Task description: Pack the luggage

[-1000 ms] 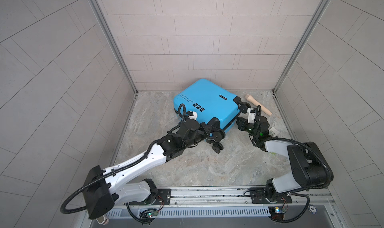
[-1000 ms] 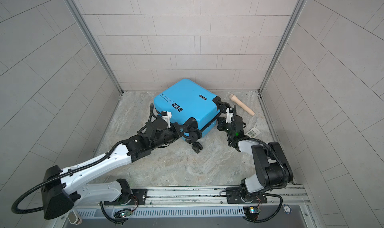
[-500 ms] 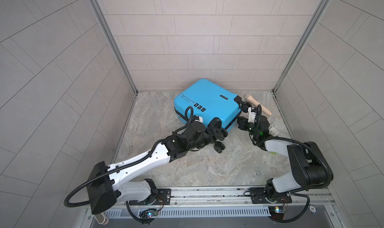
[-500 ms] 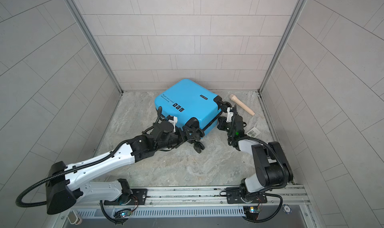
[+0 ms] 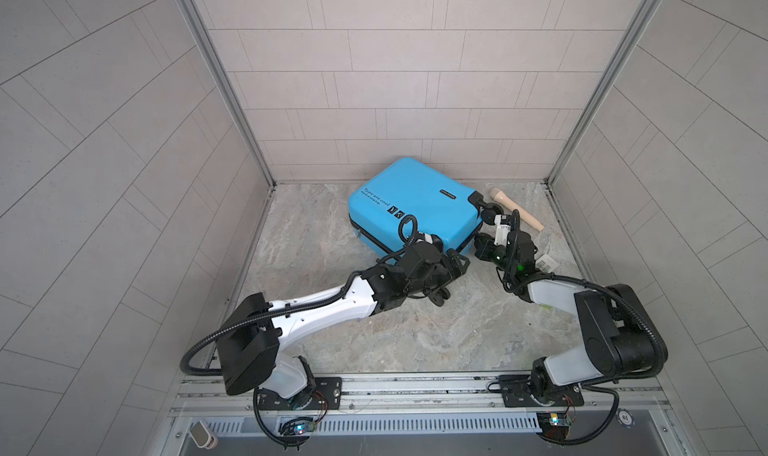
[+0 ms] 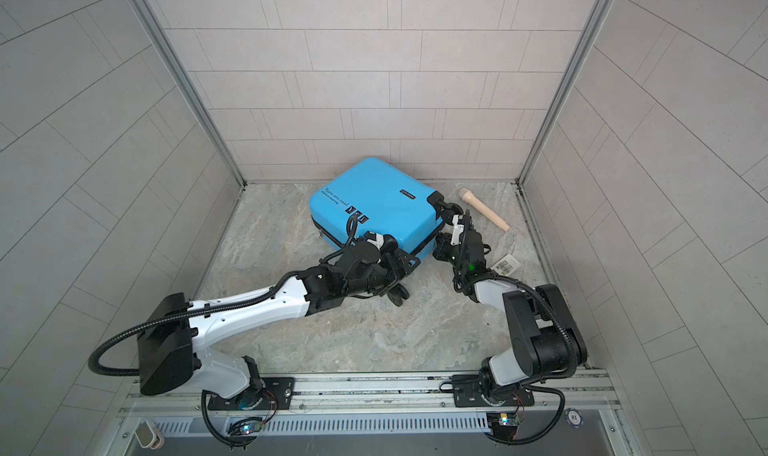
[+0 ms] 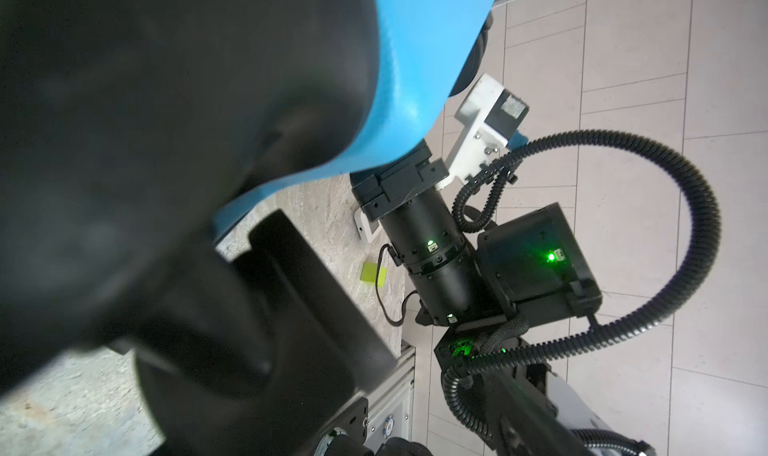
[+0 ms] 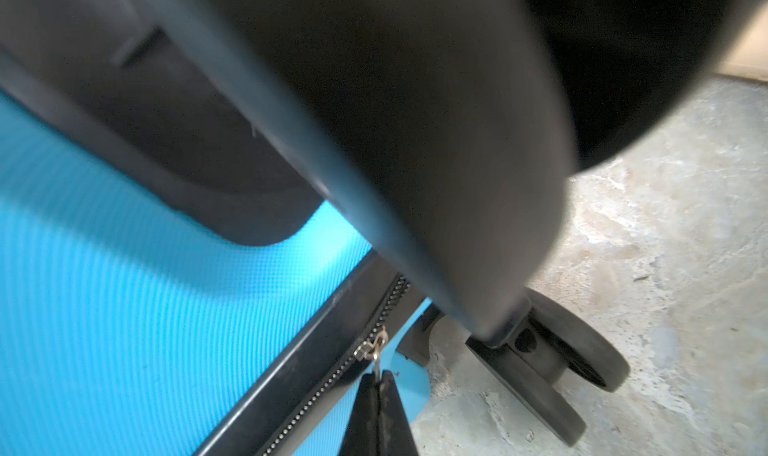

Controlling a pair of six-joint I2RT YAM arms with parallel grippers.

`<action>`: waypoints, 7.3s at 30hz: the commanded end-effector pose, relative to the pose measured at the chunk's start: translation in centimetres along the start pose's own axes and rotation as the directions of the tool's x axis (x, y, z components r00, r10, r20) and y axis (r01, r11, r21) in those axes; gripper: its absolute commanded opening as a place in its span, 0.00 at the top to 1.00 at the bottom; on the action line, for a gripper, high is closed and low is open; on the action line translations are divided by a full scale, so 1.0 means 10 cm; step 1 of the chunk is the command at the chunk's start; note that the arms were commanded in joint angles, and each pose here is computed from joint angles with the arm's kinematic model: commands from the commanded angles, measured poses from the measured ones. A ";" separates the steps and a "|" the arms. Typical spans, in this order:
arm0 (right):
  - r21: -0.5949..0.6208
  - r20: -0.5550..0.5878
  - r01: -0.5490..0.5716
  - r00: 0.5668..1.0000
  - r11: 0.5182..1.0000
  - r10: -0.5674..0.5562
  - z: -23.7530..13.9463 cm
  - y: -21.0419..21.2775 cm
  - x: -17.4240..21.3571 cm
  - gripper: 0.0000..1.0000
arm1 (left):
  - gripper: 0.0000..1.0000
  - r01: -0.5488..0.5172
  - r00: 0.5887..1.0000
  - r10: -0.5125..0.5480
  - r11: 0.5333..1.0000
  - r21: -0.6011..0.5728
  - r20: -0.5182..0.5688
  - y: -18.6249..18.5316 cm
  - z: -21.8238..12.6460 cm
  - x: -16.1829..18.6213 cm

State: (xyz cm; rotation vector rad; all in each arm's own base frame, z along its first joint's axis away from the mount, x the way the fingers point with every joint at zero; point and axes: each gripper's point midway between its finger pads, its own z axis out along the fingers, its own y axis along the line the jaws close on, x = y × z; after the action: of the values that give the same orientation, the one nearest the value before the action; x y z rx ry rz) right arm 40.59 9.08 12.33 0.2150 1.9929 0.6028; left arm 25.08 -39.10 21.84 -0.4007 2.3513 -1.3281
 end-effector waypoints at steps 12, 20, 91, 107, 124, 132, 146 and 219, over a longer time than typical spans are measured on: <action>0.034 -0.064 -0.001 0.998 0.999 0.003 -0.02 -0.07 0.19 1.00 | 0.51 0.053 0.994 -0.058 0.997 0.064 0.094 -0.18 0.09 -0.27; 0.047 -0.070 0.009 0.998 0.999 -0.006 -0.03 -0.09 0.20 1.00 | 0.86 0.017 0.993 -0.026 0.997 0.079 0.116 -0.16 -0.09 -0.30; 0.098 -0.020 -0.058 0.998 0.993 0.060 -0.08 -0.32 -0.03 1.00 | 0.48 -0.064 0.993 0.069 0.997 -0.052 0.095 0.37 -1.08 -0.52; 0.098 -0.035 -0.034 0.999 0.995 0.037 -0.09 -0.23 0.06 1.00 | 0.10 0.034 0.999 -0.035 0.998 0.061 0.014 -0.18 -0.15 -0.25; 0.083 -0.027 -0.030 0.999 0.996 0.033 -0.12 -0.21 0.07 1.00 | 0.31 0.068 0.974 -0.063 0.998 -0.016 0.216 0.00 0.00 -0.61; 0.076 -0.031 -0.032 0.999 0.997 0.034 -0.10 -0.21 0.09 1.00 | 0.42 0.091 0.973 -0.091 0.996 0.007 0.215 0.03 0.07 -0.59; 0.158 -0.013 -0.005 1.000 0.987 0.007 -0.14 -0.34 -0.03 1.00 | 1.00 0.020 0.982 -0.033 0.997 0.069 0.187 -0.06 -0.17 -0.61; -0.329 0.147 0.358 0.933 0.874 -0.327 -0.48 1.12 0.74 0.53 | 1.00 0.045 0.948 -0.020 0.997 -0.070 0.317 1.00 -1.59 -1.33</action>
State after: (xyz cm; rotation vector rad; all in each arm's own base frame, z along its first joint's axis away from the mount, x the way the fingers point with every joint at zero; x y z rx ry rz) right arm 30.93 19.33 11.63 -0.3382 1.8442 0.6479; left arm 26.53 -17.04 20.09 -0.6131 2.2964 -1.0658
